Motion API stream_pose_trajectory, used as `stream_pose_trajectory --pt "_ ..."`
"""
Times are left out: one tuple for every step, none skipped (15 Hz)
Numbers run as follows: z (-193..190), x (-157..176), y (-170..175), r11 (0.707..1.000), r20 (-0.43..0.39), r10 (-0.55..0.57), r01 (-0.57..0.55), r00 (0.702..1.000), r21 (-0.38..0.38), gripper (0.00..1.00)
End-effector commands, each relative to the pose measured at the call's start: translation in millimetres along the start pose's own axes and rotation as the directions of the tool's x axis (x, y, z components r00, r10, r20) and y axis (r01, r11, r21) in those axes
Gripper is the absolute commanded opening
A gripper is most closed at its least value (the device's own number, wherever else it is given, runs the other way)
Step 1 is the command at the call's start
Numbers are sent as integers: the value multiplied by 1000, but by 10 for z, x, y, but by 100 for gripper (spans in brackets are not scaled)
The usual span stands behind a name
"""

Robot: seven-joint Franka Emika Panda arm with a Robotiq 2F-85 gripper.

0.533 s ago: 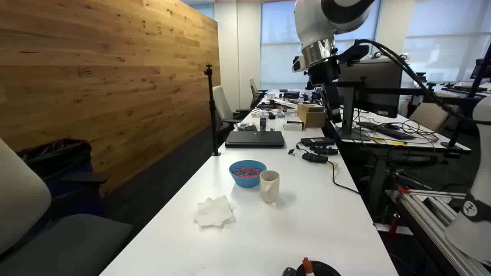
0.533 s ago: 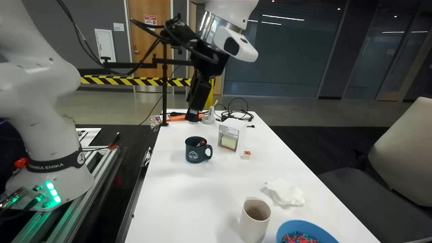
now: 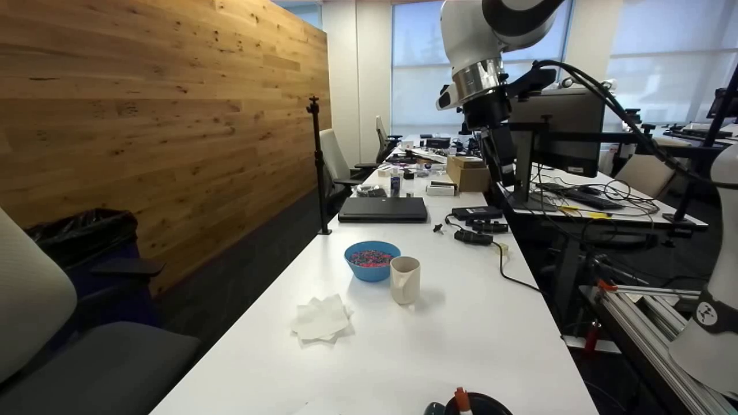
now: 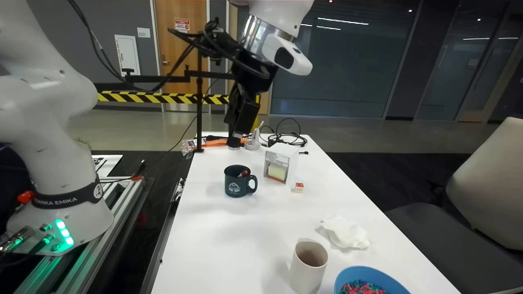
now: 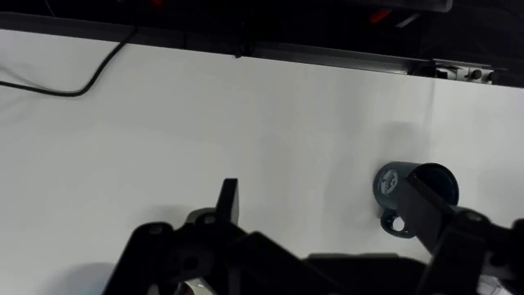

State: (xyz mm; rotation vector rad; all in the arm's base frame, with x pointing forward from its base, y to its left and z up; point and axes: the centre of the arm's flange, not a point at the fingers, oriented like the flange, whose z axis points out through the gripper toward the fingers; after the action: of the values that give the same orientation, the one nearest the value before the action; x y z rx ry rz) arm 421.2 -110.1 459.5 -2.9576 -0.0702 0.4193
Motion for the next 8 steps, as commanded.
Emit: stream_pose_trajectory --pt "-43 62 -17 990 30 -134 135 991 -39 100" --pt "-36 76 -29 986 34 -156 157 987 -46 100" --pt "-32 89 -45 982 41 -178 180 983 -55 100" --pt "-27 96 -57 978 46 -196 199 980 -64 100" --pt "-28 102 -62 975 48 -207 210 977 -76 100" --pt "-31 108 -57 972 50 -216 219 975 -85 100" --pt "-39 128 -37 971 52 -216 221 975 -92 100" --pt "-52 153 -8 971 50 -217 221 975 -93 100"
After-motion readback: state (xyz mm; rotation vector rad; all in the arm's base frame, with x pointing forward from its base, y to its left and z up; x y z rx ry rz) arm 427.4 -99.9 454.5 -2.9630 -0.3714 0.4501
